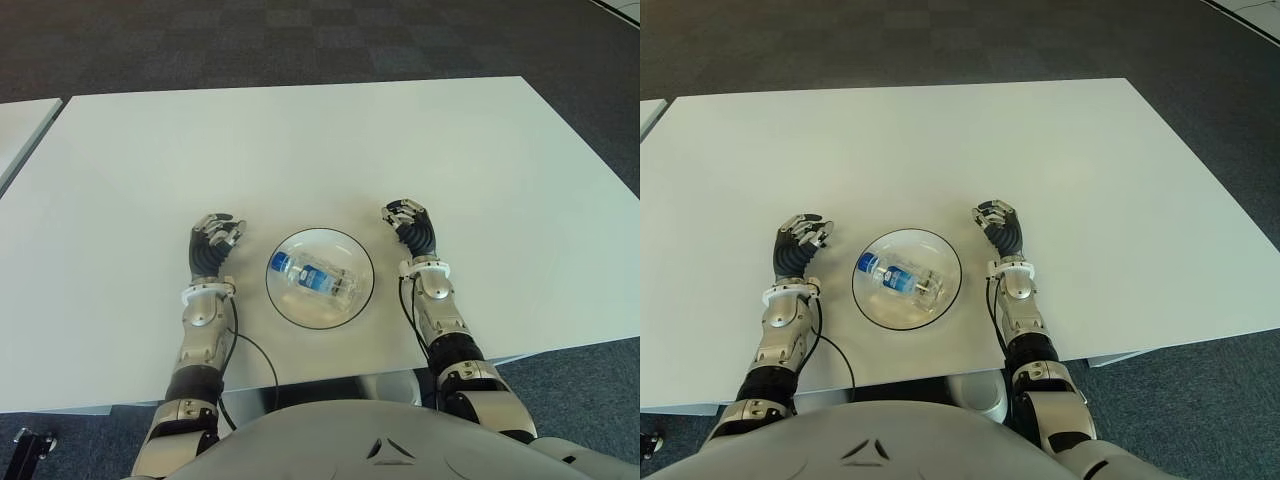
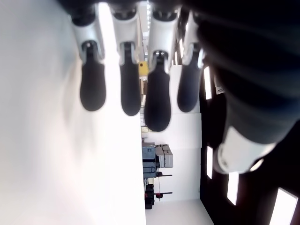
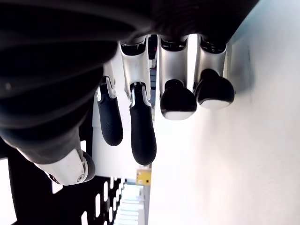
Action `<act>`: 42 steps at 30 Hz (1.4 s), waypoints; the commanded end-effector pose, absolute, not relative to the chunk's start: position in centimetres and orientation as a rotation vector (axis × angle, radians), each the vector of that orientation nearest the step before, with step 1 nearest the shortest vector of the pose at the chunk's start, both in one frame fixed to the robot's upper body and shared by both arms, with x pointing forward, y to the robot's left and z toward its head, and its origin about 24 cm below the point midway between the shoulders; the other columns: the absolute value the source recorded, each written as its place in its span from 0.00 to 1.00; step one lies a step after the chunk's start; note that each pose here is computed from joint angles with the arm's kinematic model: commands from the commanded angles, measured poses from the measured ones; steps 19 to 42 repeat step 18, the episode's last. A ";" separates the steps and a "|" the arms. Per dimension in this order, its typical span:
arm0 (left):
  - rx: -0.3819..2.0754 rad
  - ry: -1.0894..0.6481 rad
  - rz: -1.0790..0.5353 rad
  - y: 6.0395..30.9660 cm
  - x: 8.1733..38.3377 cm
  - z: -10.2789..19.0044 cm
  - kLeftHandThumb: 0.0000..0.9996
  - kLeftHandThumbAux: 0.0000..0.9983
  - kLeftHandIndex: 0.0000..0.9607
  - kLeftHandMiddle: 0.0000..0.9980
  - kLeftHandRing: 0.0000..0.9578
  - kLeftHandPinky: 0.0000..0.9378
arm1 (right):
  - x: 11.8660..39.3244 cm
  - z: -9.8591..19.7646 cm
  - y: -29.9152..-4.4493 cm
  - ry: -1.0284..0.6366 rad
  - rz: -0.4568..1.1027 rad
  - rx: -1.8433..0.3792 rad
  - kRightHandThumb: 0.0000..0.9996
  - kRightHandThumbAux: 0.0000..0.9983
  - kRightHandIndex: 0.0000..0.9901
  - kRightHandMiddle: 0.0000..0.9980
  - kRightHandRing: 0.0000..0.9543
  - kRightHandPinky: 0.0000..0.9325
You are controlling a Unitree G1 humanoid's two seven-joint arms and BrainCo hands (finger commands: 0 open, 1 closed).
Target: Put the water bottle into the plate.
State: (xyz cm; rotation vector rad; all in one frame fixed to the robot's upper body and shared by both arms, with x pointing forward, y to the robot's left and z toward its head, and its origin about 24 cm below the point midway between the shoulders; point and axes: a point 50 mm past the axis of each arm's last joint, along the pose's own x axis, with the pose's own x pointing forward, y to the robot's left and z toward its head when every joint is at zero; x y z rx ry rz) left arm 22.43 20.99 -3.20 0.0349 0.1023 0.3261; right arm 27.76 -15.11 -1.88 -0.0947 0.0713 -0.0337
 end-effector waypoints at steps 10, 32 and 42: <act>0.032 0.176 0.327 21.2 21.5 -4.4 0.71 0.71 0.45 0.62 0.62 0.62 | 26.7 -3.8 -14.9 0.177 -0.034 -0.080 0.85 0.68 0.43 0.60 0.90 0.92; 0.037 0.171 0.321 21.1 21.5 -4.3 0.71 0.71 0.45 0.60 0.60 0.59 | 26.7 -3.8 -15.0 0.165 -0.039 -0.081 0.85 0.68 0.43 0.61 0.89 0.93; 0.037 0.171 0.321 21.1 21.5 -4.3 0.71 0.71 0.45 0.60 0.60 0.59 | 26.7 -3.8 -15.0 0.165 -0.039 -0.081 0.85 0.68 0.43 0.61 0.89 0.93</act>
